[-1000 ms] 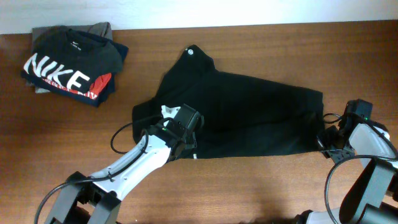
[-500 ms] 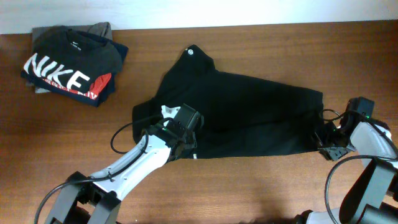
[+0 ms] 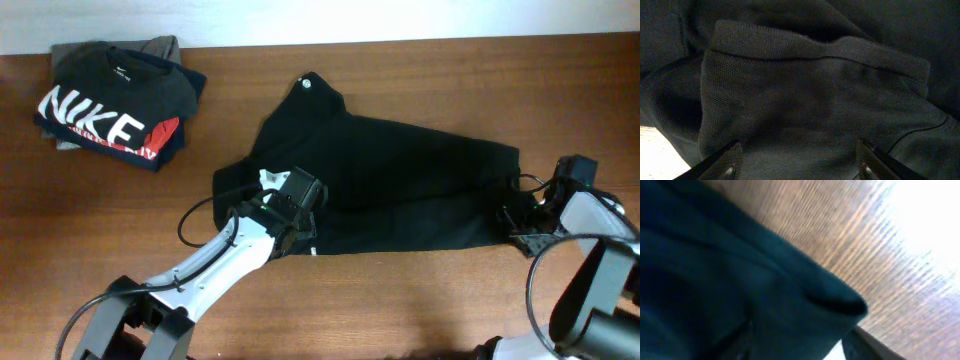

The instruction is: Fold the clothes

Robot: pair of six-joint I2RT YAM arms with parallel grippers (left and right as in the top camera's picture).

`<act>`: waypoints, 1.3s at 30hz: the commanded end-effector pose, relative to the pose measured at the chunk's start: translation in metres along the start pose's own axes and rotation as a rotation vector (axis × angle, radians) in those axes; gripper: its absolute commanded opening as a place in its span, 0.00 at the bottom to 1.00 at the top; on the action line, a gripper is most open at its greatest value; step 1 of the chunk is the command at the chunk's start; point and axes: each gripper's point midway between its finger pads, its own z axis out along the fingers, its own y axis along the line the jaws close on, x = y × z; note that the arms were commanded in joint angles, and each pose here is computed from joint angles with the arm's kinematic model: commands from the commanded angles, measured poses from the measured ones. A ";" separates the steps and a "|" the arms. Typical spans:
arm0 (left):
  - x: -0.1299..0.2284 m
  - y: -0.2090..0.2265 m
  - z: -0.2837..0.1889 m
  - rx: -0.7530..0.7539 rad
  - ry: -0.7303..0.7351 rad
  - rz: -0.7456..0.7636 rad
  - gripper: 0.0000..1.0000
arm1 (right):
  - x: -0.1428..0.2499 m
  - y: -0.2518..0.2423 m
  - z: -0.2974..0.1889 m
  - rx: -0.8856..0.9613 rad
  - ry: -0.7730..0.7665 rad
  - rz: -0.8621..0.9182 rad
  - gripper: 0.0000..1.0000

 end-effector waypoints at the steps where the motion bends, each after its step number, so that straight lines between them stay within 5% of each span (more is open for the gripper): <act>1: -0.003 0.000 0.000 0.001 -0.004 -0.016 0.72 | -0.002 -0.005 0.010 0.029 0.020 0.012 0.43; 5: -0.003 0.000 0.000 0.001 -0.004 -0.016 0.72 | -0.001 -0.005 0.010 0.032 0.023 0.012 0.19; 12: -0.003 0.000 0.000 0.001 -0.004 -0.016 0.73 | -0.002 -0.017 -0.006 0.104 0.010 0.027 0.10; 34: -0.003 0.000 0.000 0.001 -0.004 -0.016 0.72 | 0.003 -0.042 -0.053 0.310 0.058 0.021 0.24; 39: -0.003 0.000 0.000 0.001 -0.005 -0.016 0.72 | -0.009 -0.035 -0.050 0.278 0.010 0.019 0.53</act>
